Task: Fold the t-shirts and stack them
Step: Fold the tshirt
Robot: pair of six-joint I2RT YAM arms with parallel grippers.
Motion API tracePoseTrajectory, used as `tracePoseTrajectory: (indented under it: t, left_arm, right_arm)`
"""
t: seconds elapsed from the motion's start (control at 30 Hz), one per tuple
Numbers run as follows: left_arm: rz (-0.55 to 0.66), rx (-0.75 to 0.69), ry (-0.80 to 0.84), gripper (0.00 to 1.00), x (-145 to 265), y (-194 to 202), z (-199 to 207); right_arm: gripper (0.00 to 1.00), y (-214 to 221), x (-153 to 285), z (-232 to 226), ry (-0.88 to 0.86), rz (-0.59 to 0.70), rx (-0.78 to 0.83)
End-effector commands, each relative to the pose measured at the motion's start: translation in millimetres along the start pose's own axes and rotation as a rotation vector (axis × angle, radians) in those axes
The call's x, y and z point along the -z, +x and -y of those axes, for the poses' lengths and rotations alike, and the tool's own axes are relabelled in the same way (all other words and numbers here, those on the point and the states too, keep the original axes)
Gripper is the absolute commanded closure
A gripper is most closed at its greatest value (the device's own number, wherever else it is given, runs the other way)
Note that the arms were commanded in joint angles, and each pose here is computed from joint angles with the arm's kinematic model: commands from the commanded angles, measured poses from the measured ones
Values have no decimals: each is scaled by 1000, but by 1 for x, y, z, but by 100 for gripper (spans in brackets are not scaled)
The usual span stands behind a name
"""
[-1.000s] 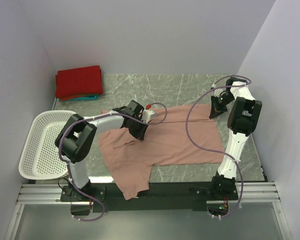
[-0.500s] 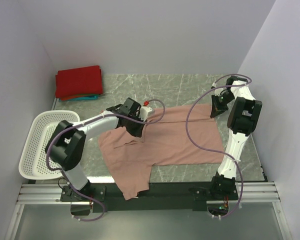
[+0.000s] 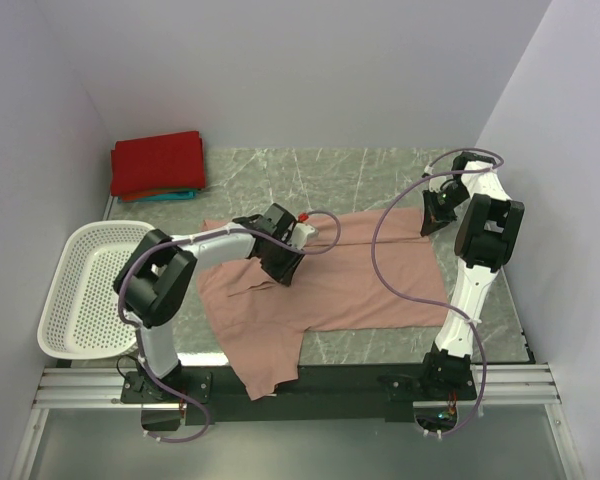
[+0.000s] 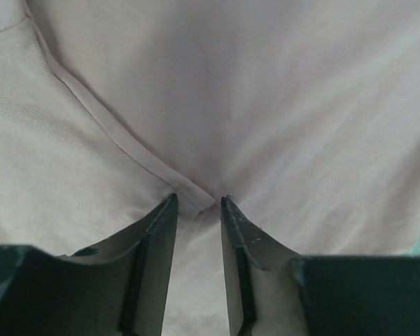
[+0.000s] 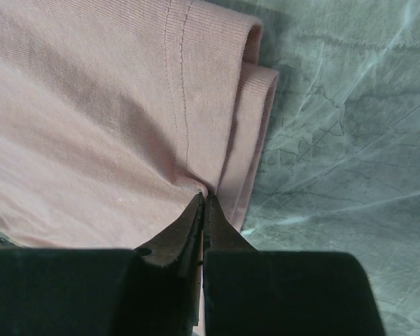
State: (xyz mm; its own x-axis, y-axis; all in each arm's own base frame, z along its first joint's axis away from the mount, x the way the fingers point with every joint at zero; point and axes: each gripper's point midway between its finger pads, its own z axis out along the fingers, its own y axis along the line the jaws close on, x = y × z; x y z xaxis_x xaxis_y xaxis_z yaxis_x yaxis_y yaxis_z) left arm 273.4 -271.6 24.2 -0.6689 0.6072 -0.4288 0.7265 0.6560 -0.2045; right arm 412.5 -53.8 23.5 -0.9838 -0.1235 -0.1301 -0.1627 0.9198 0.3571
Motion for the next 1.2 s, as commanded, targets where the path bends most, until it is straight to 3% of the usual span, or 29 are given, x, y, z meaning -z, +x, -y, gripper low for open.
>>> tracePoseTrajectory:
  t: [0.0,0.43,0.73,0.83,0.9,0.93,0.97,1.07,1.17]
  left_arm:
    - [25,7,-39,64,-1,-15,-7]
    - [29,-4,-23,99,19,-11,1]
    - [40,-39,32,99,43,-2,16]
    - [50,18,63,99,51,4,8]
    - [85,73,74,95,62,-2,-5]
    - [115,123,66,90,71,-5,-25]
    - [137,147,60,78,79,-8,-36]
    - [219,232,-21,61,109,-16,-90]
    - [251,287,-106,54,129,-17,-140]
  right_arm:
    - [100,-8,14,1,22,41,21]
    - [100,-7,16,2,32,32,33]
    - [100,-4,27,1,49,35,64]
    - [100,5,20,7,70,6,70]
    - [100,12,13,13,87,-22,74]
    - [92,13,12,15,94,-29,84]
    - [85,17,12,14,88,-46,87]
    - [65,11,27,10,86,-30,126]
    - [48,-10,53,6,122,59,173]
